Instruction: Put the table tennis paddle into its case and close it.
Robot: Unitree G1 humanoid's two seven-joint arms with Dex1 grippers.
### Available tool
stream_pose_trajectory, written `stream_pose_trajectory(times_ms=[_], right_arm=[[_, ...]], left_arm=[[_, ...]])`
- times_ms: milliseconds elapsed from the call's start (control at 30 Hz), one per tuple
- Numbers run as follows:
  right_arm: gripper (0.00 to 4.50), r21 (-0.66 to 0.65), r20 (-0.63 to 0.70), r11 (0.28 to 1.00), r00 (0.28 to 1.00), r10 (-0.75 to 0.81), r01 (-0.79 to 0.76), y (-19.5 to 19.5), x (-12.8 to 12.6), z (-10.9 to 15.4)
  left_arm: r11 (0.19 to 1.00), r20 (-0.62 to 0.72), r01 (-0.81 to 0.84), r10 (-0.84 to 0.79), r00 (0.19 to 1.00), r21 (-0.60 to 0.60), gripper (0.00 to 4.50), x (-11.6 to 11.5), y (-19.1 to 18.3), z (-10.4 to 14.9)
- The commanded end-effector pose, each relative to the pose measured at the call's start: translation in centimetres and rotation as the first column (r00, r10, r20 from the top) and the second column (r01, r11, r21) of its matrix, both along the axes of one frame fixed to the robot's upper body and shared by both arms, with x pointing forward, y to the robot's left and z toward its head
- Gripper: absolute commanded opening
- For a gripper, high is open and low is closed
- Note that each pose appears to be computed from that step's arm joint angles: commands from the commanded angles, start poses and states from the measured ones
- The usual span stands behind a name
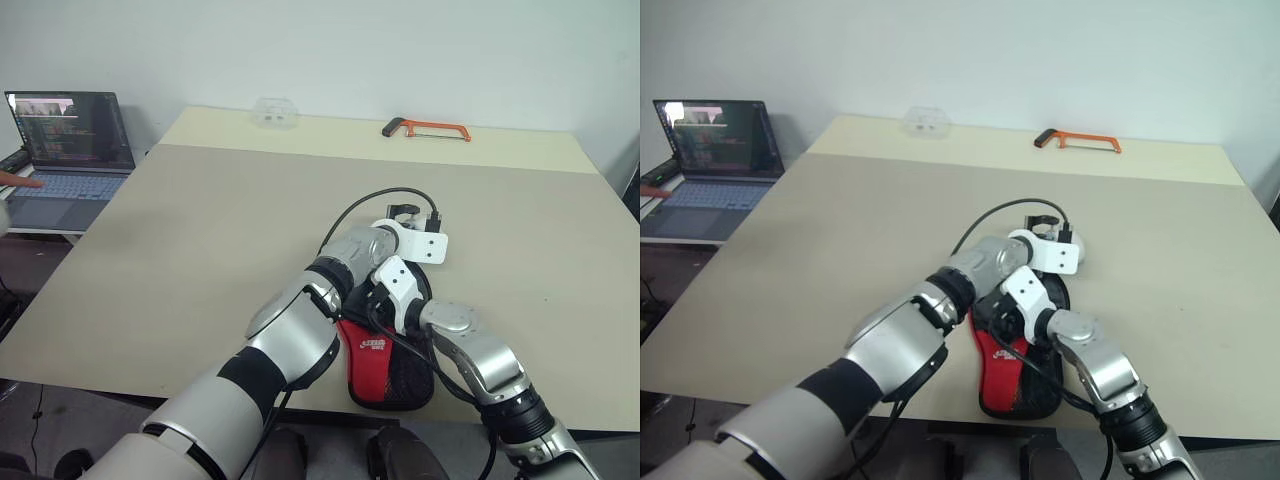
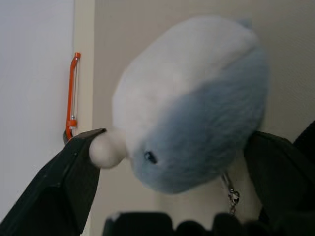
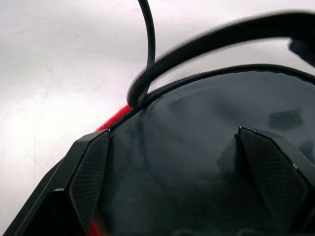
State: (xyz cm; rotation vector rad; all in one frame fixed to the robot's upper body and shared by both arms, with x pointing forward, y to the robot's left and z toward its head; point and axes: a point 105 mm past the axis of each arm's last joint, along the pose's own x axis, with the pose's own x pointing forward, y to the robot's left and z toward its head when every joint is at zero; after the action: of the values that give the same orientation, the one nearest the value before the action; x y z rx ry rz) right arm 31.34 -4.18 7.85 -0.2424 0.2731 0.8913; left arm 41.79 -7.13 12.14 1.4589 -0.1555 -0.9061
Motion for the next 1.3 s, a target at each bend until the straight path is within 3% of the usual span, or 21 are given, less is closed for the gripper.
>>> stream_pose_trajectory(times_ms=[33, 133, 267, 367, 467, 500, 667, 833, 933, 1100, 1167, 1300], right_arm=[[4.5, -0.056, -0.122, 0.998, 0.993, -0.005, -0.002, -1.8, -0.4, -2.7], [4.5, -0.066, -0.155, 0.996, 0.986, 0.053, -0.064, -2.6, -0.9, -2.5], [4.5, -0.082, -0.169, 0.988, 0.979, 0.116, -0.131, -2.9, -1.2, -2.0], [4.5, -0.077, -0.191, 0.987, 0.973, 0.127, -0.144, -3.3, -1.3, -1.9], [4.5, -0.054, -0.233, 0.974, 0.951, 0.202, -0.22, -3.2, -2.3, -2.1], [4.5, -0.05, -0.241, 0.97, 0.945, 0.22, -0.238, -3.2, -2.6, -2.0], [4.5, -0.034, -0.244, 0.96, 0.934, 0.263, -0.279, -3.6, -3.3, -1.0], [4.5, -0.024, -0.245, 0.953, 0.926, 0.287, -0.302, -5.1, -4.5, 0.7], [4.5, -0.031, -0.19, 0.952, 0.937, 0.293, -0.304, -6.8, -5.0, 3.7], [4.5, -0.084, -0.029, 0.96, 0.963, 0.266, -0.268, -9.8, -4.0, 10.1], [4.5, -0.126, 0.054, 0.965, 0.97, 0.239, -0.231, -10.9, -2.6, 12.5], [4.5, -0.114, 0.267, 0.991, 0.959, 0.097, -0.069, -11.9, 2.9, 17.6]], left_arm=[[0.995, -0.021, 0.079, -0.078, 0.997, 0.063, 4.48, -0.7, -0.5, -0.1], [0.985, -0.02, 0.145, -0.143, 0.989, 0.094, 4.48, -0.7, -0.1, 1.2], [0.988, -0.022, 0.152, -0.151, 0.988, 0.028, 4.48, 0.5, 2.4, 5.2], [0.981, -0.127, 0.148, -0.164, 0.978, -0.128, 4.48, 0.6, 4.7, 7.6], [0.885, -0.385, 0.042, -0.244, 0.89, -0.464, 4.48, 0.0, 7.5, 9.6], [0.855, -0.43, 0.014, -0.274, 0.86, -0.518, 4.48, -0.2, 8.8, 9.8], [0.827, -0.532, -0.035, -0.328, 0.781, -0.561, 4.48, -2.3, 13.4, 8.6], [0.717, -0.675, -0.169, -0.51, 0.533, -0.676, 4.48, -7.4, 16.2, 8.4], [0.741, -0.715, -0.2, -0.482, 0.506, -0.641, 4.48, -9.3, 14.2, 4.9], [0.719, -0.733, -0.29, -0.431, 0.526, -0.631, 4.48, -9.7, 11.3, 1.3], [0.724, -0.741, -0.31, -0.401, 0.538, -0.616, 4.48, -9.8, 10.3, -0.1], [0.72, -0.762, -0.39, -0.297, 0.575, -0.575, 4.48, -8.5, 9.1, -2.7]])
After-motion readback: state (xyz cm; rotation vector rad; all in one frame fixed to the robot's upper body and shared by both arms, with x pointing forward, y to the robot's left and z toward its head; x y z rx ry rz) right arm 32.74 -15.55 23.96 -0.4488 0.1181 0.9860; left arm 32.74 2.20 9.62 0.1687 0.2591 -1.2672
